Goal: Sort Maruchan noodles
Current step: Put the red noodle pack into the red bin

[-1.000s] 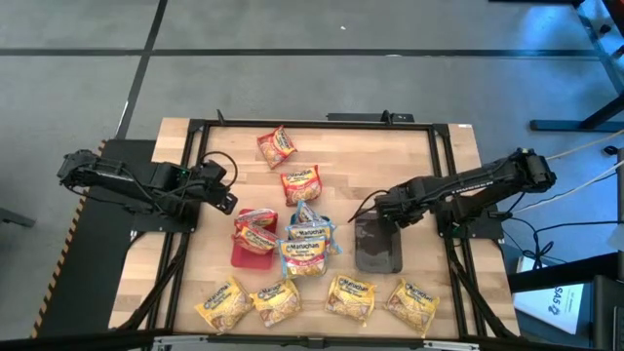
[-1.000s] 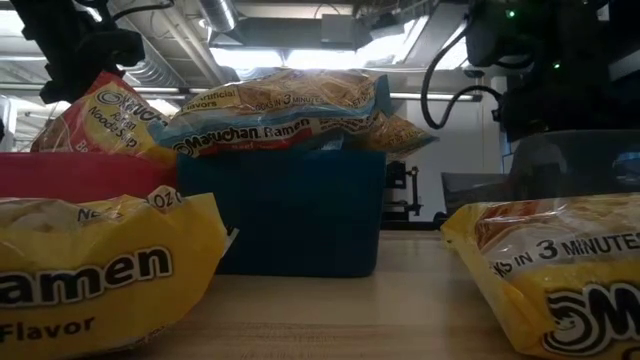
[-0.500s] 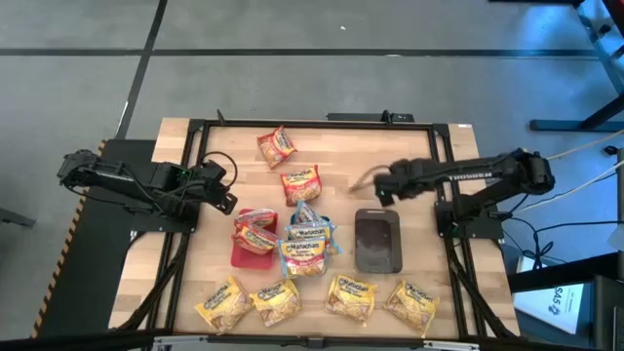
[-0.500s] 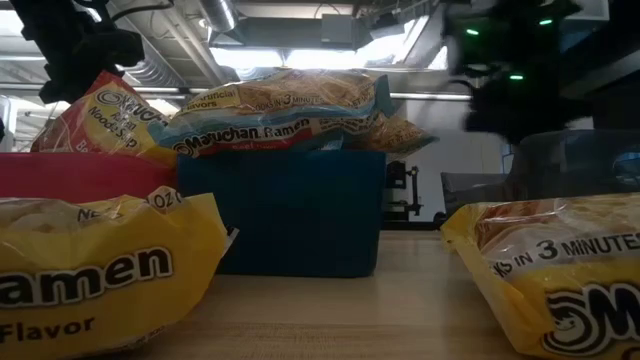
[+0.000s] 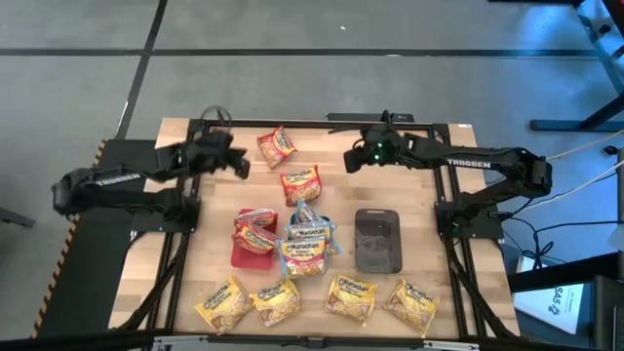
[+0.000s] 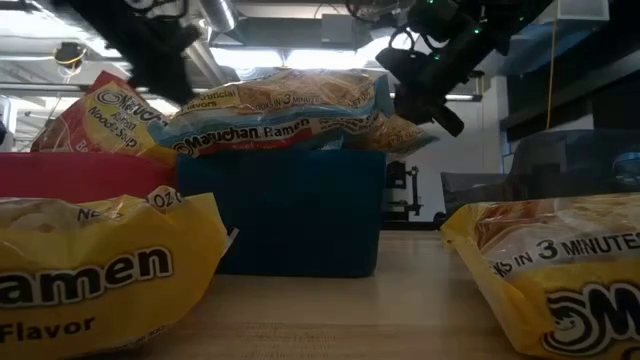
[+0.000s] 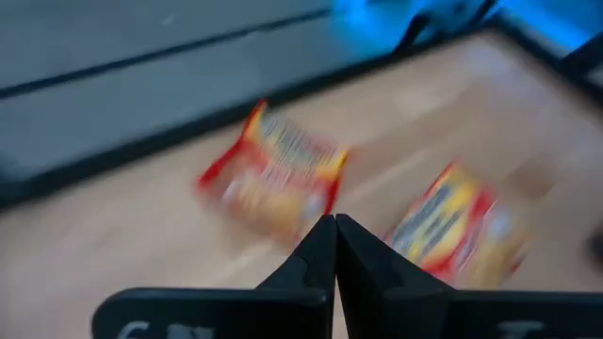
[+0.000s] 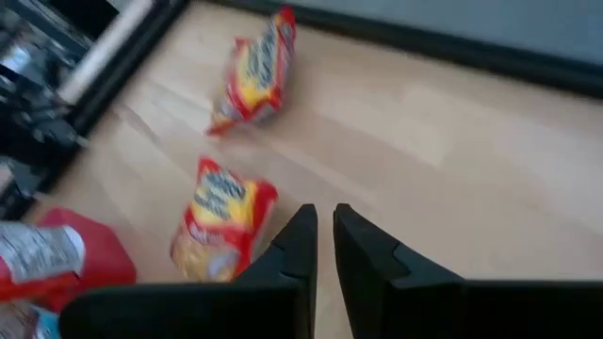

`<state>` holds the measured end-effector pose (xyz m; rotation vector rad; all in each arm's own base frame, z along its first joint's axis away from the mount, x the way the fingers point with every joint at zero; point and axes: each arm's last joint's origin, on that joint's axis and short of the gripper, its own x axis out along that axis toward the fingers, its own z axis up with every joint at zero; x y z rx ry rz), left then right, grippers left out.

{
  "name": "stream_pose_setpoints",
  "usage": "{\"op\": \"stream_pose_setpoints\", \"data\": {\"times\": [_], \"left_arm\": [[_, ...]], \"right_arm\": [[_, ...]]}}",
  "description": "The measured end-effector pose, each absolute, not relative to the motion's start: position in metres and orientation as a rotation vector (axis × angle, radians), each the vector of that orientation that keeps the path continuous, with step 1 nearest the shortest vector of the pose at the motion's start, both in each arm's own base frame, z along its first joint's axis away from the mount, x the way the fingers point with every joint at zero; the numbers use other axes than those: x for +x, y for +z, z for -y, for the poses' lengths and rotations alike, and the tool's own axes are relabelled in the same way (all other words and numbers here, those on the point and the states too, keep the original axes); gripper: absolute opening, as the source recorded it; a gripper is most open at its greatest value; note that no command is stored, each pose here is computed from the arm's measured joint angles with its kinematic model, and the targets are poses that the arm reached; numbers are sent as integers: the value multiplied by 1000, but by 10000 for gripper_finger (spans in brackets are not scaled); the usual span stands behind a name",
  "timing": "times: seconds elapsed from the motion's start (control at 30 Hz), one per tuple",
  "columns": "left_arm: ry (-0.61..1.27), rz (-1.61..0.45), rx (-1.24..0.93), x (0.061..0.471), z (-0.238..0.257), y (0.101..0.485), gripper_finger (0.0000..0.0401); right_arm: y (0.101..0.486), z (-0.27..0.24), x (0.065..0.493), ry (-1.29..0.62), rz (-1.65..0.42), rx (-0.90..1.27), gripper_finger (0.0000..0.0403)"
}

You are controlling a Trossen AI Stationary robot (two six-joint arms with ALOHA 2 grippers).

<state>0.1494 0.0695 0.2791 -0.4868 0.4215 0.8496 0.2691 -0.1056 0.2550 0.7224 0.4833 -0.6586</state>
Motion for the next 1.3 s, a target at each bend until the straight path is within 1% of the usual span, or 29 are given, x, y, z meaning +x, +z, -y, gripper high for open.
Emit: {"op": "stream_pose_setpoints", "data": {"times": [0.1,0.17,0.33,0.43,0.5,0.57,0.7,0.83,0.97,1.1,1.3], "left_arm": [[800,-359,-504,154,-99,282,6],[771,-372,-545,156,-120,275,17],[649,-459,-743,172,-165,237,58],[565,-477,-870,183,-179,217,80],[541,-474,-938,189,-185,207,90],[548,-465,-980,193,-189,201,97],[599,-452,-999,194,-203,204,111],[712,-522,-1045,194,-217,194,131],[775,-550,-1181,200,-225,182,146],[802,-559,-1246,209,-227,175,149],[844,-565,-1260,222,-227,173,149]], "right_arm": [[257,108,270,-654,-462,712,39],[257,108,270,-645,-473,677,39],[256,107,270,-628,-490,656,39],[256,107,270,-619,-494,652,47],[256,106,270,-600,-499,656,58],[256,106,270,-587,-505,646,75],[256,106,270,-584,-507,638,120],[256,106,270,-584,-507,638,165],[256,106,270,-584,-507,638,197],[256,106,270,-584,-507,638,213],[256,106,270,-583,-507,638,216]]}}
